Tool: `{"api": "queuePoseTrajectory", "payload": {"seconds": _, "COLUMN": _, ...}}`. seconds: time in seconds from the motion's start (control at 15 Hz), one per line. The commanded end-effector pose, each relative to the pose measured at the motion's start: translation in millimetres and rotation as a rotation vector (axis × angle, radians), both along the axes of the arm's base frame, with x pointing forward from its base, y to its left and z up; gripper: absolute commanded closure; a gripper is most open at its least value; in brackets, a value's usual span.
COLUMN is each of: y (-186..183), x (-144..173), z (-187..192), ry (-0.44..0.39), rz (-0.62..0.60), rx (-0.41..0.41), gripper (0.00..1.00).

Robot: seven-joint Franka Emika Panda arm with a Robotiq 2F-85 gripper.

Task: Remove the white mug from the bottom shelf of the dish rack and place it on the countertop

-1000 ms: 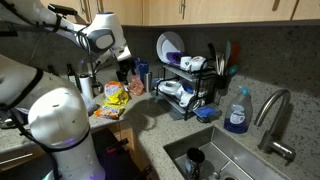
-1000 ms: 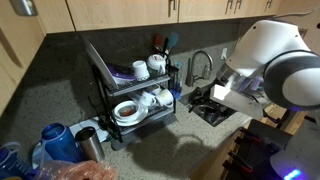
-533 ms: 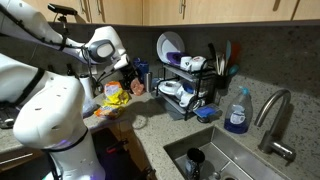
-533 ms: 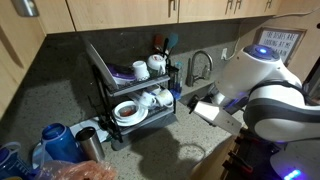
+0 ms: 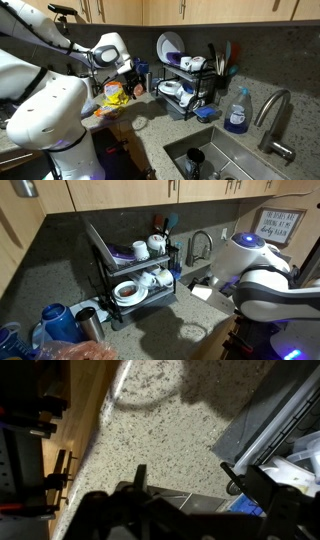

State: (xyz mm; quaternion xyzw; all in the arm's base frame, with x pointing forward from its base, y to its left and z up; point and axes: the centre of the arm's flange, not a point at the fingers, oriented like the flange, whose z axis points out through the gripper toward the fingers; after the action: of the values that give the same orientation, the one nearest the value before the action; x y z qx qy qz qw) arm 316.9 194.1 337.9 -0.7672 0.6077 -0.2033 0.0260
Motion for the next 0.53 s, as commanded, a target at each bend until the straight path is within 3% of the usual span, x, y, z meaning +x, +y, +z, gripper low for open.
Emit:
{"api": "queuePoseTrajectory", "payload": {"seconds": 0.0, "y": 0.1, "x": -0.1, "z": -0.5, "ry": 0.006, "rz": 0.005, "rx": 0.004, "gripper": 0.0}}
{"api": "queuePoseTrajectory", "payload": {"seconds": 0.27, "y": 0.0, "x": 0.2, "z": -1.7, "ry": 0.014, "rz": 0.008, "rx": 0.009, "gripper": 0.0}}
{"api": "queuePoseTrajectory", "payload": {"seconds": 0.47, "y": -26.1, "x": 22.9, "z": -16.5, "ry": -0.051, "rz": 0.03, "rx": 0.0, "gripper": 0.0}}
